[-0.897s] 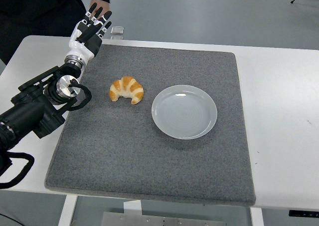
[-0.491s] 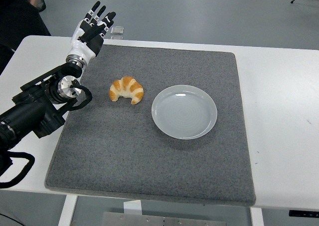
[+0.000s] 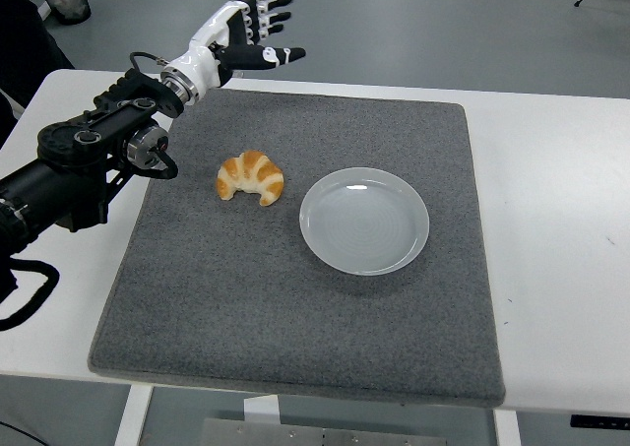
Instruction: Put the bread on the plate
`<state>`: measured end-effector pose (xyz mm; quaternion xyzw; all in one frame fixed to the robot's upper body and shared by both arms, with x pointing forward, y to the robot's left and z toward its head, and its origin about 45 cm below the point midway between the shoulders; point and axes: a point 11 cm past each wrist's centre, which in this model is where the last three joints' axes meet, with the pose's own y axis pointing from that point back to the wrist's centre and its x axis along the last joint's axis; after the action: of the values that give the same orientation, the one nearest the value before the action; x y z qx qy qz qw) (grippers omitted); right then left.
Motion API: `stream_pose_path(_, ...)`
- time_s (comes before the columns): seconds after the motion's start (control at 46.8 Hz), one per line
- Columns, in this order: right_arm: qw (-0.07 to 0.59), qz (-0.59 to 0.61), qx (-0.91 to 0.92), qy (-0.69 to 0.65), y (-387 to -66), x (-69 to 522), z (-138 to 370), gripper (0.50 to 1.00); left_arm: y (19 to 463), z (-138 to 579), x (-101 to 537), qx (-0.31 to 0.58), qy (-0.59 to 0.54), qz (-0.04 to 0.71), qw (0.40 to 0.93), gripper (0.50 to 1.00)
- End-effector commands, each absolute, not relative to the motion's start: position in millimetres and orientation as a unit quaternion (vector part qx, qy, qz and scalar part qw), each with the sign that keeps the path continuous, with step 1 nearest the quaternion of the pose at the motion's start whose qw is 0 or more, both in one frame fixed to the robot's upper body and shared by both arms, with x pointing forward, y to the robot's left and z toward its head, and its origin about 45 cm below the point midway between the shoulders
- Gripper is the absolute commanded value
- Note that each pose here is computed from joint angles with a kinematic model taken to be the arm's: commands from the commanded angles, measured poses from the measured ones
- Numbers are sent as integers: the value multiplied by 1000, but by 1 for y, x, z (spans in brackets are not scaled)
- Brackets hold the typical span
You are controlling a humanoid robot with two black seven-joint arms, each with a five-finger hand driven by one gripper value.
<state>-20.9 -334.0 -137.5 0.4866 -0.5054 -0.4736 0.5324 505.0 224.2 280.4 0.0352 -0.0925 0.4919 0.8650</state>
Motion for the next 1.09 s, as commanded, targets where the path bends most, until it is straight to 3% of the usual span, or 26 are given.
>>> stream_pose_path(0.0,532,-474,487,-505,-334,-21,-138,952,232,282,503,103,-134,447,878,992)
stream_pose_path(0.192,532,-474,486,-506,-334,-21,-138,952,251,278,494,267,-218,335,877,981)
stream_pose_path(0.534,532,-474,486,-506,-334,-21,-138,952,222,264,462,358,-317,167,862,973)
stream_pose_path(1.068,532,-474,486,-506,-334,-21,-138,952,241,252,464,414,-350,142,828,945)
